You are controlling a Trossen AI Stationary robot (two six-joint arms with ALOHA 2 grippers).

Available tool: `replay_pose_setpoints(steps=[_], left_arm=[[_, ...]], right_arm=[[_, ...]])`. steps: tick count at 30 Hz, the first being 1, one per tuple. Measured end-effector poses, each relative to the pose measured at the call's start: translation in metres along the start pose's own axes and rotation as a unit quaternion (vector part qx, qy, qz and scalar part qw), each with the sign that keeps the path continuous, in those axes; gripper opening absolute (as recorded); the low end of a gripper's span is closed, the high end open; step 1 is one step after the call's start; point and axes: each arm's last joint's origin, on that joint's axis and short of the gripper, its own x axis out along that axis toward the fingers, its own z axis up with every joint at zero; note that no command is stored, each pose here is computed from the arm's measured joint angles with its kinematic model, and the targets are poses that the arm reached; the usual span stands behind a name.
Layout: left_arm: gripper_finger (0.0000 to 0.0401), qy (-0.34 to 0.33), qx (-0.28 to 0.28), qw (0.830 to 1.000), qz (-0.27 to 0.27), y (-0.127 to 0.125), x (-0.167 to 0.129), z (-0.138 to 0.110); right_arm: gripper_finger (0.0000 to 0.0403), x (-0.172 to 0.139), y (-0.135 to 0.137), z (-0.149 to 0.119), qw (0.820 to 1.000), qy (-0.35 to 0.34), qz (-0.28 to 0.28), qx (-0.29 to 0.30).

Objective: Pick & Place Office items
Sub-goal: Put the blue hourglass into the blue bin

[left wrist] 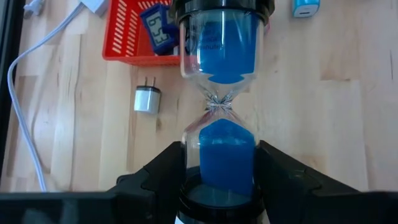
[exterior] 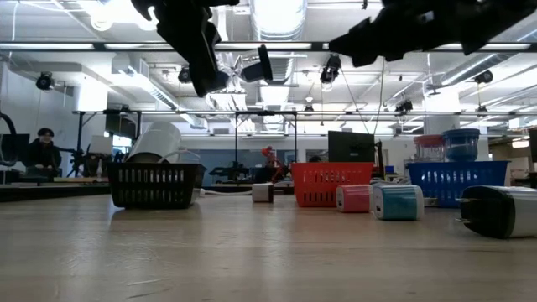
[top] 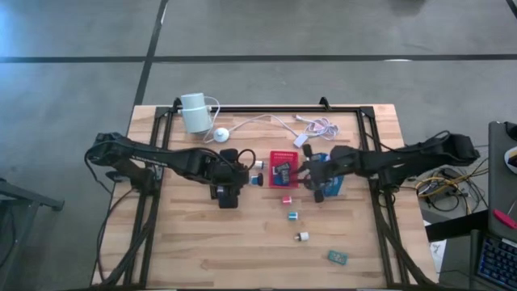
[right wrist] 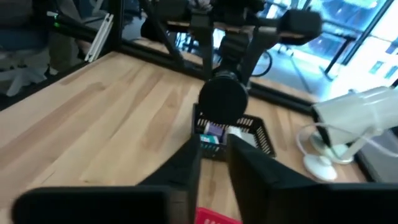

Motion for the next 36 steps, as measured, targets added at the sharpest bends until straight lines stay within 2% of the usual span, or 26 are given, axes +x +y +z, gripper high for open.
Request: replay_pose_setpoints(steps=[7, 11, 17, 21, 36], left_arm=[[0.0172, 0.002, -0.010, 1.000, -0.008, -0.003, 0.000, -0.001], [0.0172, 0.001, -0.018, 1.000, -0.009, -0.004, 0.001, 0.000], [0.0172, -0.009, -0.023, 1.000, -0.012, -0.004, 0.002, 0.002], [0.0172, -0.017, -0.026, 0.999, -0.012, -0.004, 0.002, 0.003], [0.0172, -0.036, -0.043, 0.998, -0.010, 0.001, 0.003, 0.008]], right_arm=[[0.0199, 0.031, -0.004, -0.001, 0.999, 0.032, 0.010, 0.011], [0.0271, 0.046, -0.007, -0.002, 0.999, 0.043, 0.014, -0.002], [0.0349, 0.060, -0.016, 0.005, 0.999, 0.039, 0.004, -0.004], [0.0367, 0.063, -0.017, 0.009, 0.999, 0.035, 0.004, -0.002], [0.0368, 0.076, -0.019, 0.004, 1.000, 0.003, -0.011, 0.001]])
